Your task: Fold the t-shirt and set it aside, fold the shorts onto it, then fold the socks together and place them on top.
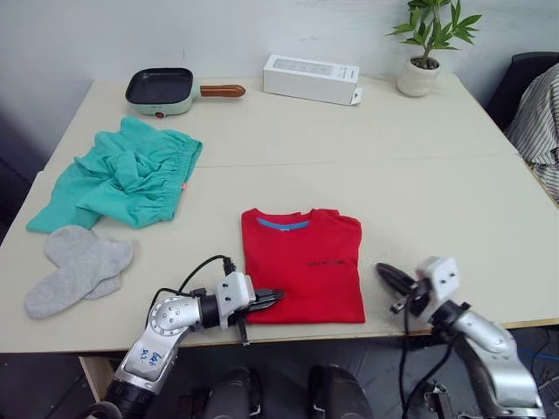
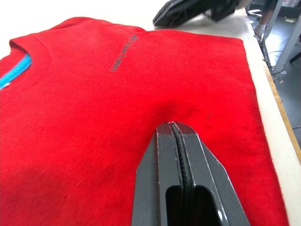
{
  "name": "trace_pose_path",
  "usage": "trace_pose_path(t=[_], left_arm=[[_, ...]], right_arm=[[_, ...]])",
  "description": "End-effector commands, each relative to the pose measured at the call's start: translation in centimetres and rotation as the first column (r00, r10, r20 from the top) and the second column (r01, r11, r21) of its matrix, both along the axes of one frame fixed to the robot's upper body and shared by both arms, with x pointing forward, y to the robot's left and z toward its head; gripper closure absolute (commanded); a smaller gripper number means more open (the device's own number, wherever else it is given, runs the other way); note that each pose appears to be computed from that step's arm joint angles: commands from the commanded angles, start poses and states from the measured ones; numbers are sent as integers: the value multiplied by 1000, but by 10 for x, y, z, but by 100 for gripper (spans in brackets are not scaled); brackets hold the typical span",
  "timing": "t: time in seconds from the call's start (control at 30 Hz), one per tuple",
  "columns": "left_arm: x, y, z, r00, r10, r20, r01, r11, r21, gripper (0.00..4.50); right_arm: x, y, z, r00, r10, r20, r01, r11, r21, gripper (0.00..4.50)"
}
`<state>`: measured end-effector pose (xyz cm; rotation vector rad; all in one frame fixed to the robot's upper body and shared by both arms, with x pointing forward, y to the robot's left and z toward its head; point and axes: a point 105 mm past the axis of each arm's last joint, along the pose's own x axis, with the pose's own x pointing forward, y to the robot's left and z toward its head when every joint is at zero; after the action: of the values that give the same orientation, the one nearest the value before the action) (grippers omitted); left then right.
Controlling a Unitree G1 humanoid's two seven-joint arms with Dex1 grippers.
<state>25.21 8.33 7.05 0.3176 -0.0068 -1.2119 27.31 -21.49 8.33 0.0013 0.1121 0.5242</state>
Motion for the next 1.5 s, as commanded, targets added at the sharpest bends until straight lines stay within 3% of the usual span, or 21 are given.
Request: trace_pose_path(t=[0.03, 0.1, 0.17, 0.33, 0.6, 0.7, 1.0, 1.1, 1.2, 1.33, 1.5], left_arm=[[5, 3, 9, 999, 12, 37, -10, 999, -45, 450], [8, 3, 12, 999, 13, 45, -11, 998, -57, 450], [9, 3, 13, 999, 5, 49, -2, 999, -54, 450], [11, 3, 12, 999, 2, 52, 0, 999, -34, 450], [15, 3, 10, 998, 11, 59, -9, 1000, -19, 450], [16, 3, 10, 998, 14, 62, -13, 1000, -18, 450], [19, 7, 15, 996, 11, 83, -10, 1000, -24, 450], [15, 9, 26, 997, -30, 67, 34, 997, -69, 450], [7, 13, 46, 996, -82, 41, 87, 987, -133, 392], [-1, 21, 77, 993, -109, 45, 115, 977, -179, 263], [-10, 32, 102, 992, -112, 60, 121, 978, -173, 102]], right_arm=[[-5, 3, 30, 982, 144, -124, -115, 970, 214, 370], [-8, 5, 28, 943, 218, -250, -143, 948, 285, 297], [-14, 8, 25, 858, 312, -408, -162, 918, 361, 231], [-24, 24, 15, 660, 436, -611, -242, 894, 377, 58], [-13, 68, -1, 541, 487, -685, -318, 873, 369, 58], [-13, 82, 2, 513, 538, -669, -370, 842, 393, 123], [1, 85, -7, 544, 491, -681, -315, 871, 376, 438], [3, 76, 1, 569, 485, -664, -284, 874, 395, 448], [1, 66, 12, 587, 495, -640, -277, 866, 416, 450], [3, 44, 28, 627, 477, -616, -245, 871, 425, 450], [12, -12, 42, 710, 334, -620, -121, 925, 359, 450]])
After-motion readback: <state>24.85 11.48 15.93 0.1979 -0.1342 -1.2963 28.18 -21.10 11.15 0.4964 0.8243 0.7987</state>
